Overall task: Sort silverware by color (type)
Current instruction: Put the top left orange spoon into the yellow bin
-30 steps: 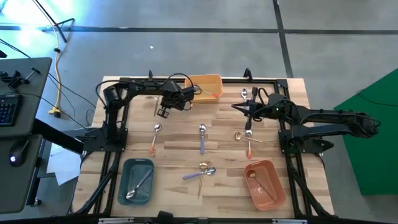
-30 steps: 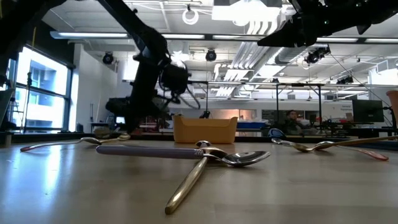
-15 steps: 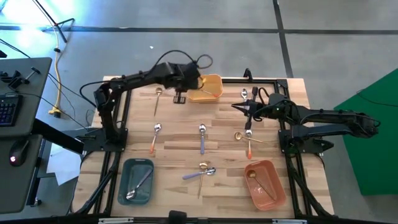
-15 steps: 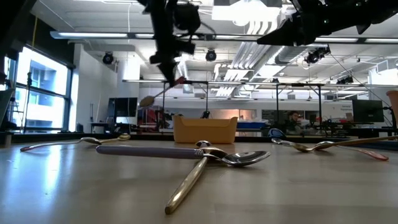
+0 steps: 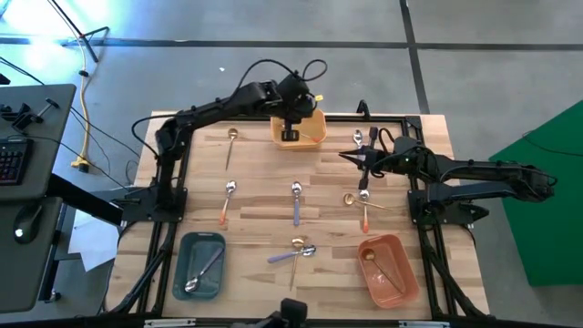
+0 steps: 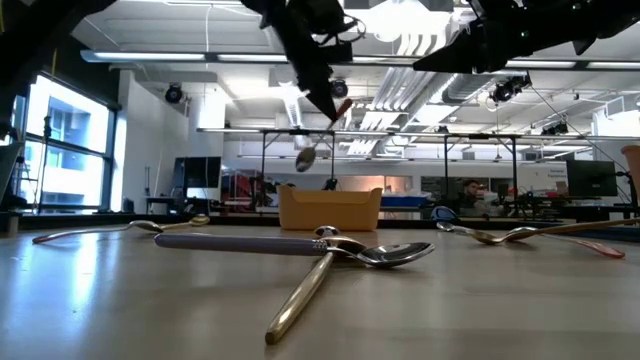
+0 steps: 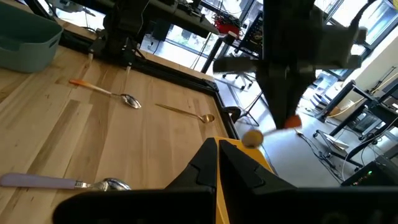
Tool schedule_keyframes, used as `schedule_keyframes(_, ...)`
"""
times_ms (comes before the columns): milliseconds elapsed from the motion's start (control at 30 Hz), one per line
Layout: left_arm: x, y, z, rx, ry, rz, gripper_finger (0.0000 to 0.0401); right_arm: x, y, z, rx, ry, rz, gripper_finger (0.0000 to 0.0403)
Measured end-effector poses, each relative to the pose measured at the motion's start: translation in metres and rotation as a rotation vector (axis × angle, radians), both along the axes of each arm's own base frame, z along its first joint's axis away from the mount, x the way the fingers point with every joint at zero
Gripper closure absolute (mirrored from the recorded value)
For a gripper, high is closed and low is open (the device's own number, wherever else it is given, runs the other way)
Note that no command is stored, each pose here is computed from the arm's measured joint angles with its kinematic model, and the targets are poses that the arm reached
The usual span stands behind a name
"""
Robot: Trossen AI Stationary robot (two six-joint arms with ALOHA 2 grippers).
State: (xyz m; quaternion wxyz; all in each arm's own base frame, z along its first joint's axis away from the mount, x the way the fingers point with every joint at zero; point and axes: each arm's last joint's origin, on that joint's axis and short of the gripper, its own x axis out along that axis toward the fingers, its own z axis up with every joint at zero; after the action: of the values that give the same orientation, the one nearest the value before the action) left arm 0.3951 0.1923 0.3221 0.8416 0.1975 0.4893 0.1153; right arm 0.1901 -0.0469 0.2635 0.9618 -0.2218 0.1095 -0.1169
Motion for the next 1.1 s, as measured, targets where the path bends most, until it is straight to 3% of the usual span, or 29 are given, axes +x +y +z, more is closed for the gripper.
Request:
schedule_keyframes(200, 0.016, 0.009, -0.029, 0.025, 0.054, -0.054, 0.0401, 0.0, 0.0, 0.0, -0.003, 0.001, 0.0, 0.0403)
schedule_keyframes(633, 0.027, 0.028, -0.077, 0.021, 0.176, -0.082, 0.0401, 0.0, 0.0, 0.0, -0.003, 0.001, 0.0, 0.0403)
schedule_keyframes(1100, 0.028, 0.029, -0.084, 0.01, 0.177, -0.065, 0.0401, 0.0, 0.0, 0.0, 0.012, -0.003, -0.003, 0.0403)
